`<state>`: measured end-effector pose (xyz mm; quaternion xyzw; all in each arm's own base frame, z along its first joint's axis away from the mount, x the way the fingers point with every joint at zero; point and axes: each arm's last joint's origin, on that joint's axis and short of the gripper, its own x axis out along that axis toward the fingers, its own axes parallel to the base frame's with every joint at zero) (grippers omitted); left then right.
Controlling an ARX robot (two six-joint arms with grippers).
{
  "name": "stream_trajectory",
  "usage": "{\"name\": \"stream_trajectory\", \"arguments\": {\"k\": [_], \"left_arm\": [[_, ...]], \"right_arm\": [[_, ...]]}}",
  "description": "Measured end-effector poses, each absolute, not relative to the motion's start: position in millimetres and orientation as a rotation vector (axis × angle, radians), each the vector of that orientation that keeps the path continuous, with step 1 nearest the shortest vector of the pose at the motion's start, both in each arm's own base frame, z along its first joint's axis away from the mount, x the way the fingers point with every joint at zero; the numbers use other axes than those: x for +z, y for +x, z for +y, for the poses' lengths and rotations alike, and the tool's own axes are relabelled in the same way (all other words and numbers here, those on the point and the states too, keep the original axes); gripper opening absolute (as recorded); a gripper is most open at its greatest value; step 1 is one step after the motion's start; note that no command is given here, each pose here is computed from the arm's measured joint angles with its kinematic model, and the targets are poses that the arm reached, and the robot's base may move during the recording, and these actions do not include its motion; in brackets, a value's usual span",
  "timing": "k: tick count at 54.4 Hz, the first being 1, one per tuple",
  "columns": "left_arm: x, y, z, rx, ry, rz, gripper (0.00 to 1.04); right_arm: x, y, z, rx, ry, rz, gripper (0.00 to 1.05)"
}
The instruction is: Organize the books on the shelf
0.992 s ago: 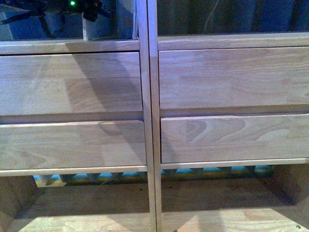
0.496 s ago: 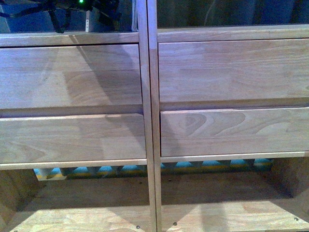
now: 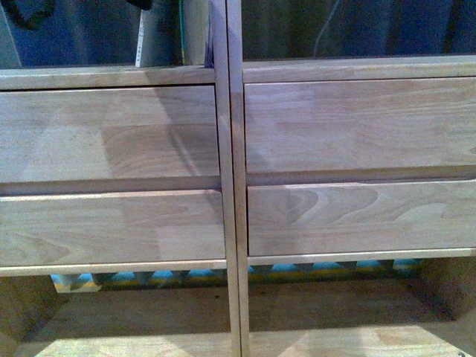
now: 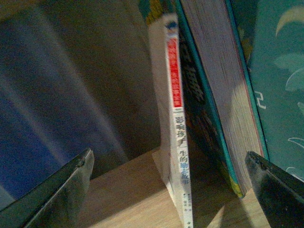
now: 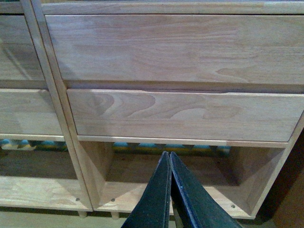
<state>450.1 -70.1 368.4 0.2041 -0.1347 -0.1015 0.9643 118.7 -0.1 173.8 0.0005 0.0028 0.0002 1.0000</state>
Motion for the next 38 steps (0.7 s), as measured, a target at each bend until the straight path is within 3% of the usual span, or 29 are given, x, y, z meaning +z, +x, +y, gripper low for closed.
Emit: {"name": "stream_trajectory", "arguments": {"k": [20,38], "left_arm": [[366,330,-16,-0.017,0.307,-0.322,0.97],[333,214,21,-0.011,0.132,-0.229,0.97]], "right_arm": [[171,112,0,0.0,0.002,-0.014,0.03],[166,99,0,0.0,0.002,0.011,0.03]]}}
